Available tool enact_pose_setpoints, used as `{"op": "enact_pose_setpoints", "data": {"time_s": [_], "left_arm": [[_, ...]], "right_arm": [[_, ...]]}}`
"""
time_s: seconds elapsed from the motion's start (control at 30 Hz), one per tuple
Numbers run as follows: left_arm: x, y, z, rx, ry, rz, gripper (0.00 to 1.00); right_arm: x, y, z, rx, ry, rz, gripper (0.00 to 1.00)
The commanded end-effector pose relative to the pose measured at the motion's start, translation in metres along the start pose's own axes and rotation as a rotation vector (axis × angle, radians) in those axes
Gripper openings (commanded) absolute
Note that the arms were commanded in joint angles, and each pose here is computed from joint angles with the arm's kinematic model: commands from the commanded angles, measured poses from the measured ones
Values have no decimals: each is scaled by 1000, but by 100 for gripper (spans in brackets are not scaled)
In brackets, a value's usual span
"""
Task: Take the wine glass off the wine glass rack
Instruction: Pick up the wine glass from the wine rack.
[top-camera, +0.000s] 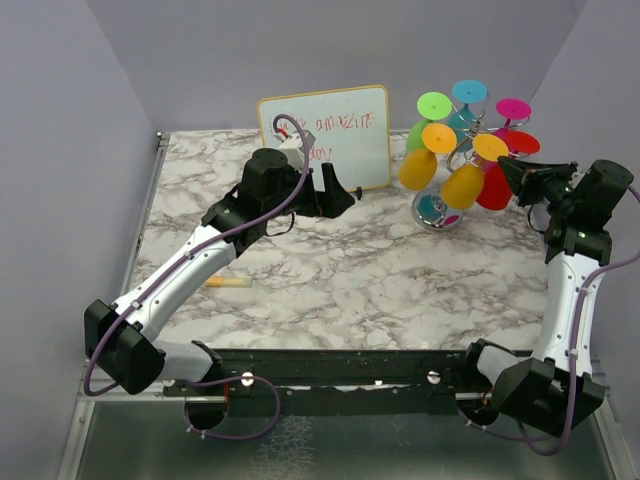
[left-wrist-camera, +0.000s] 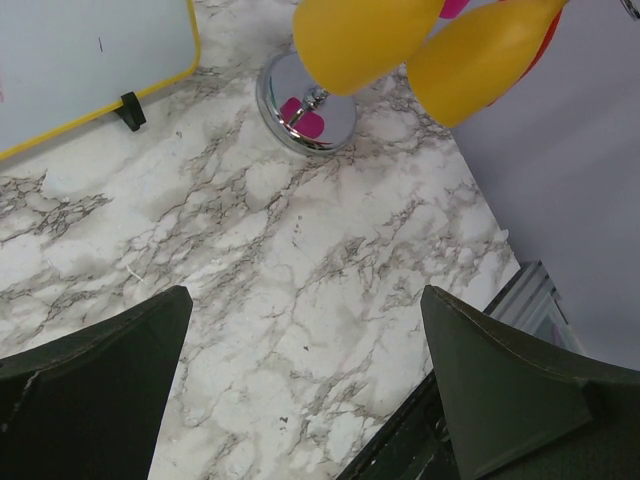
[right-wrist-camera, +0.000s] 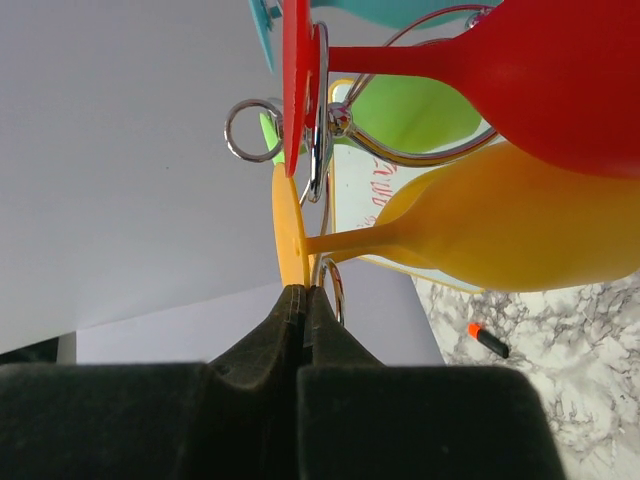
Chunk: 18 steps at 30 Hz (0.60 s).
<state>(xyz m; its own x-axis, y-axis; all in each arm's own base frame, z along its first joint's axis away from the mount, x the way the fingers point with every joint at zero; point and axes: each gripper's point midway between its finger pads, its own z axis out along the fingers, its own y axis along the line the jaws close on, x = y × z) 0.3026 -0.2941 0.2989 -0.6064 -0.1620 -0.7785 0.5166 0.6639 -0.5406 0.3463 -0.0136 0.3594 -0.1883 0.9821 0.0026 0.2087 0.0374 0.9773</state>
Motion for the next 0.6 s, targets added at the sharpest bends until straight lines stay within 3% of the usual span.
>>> {"op": "enact_pose_setpoints", "data": {"time_s": [0.0,0.57], "left_arm": [[-3,-6,-6,24,-12,-2,99],[1,-4,-10,17,2,7,99]], "right_arm": [[-4,11,-11,-1,-61,-23,1],[8,6,-19,16,-28,4,0]]}}
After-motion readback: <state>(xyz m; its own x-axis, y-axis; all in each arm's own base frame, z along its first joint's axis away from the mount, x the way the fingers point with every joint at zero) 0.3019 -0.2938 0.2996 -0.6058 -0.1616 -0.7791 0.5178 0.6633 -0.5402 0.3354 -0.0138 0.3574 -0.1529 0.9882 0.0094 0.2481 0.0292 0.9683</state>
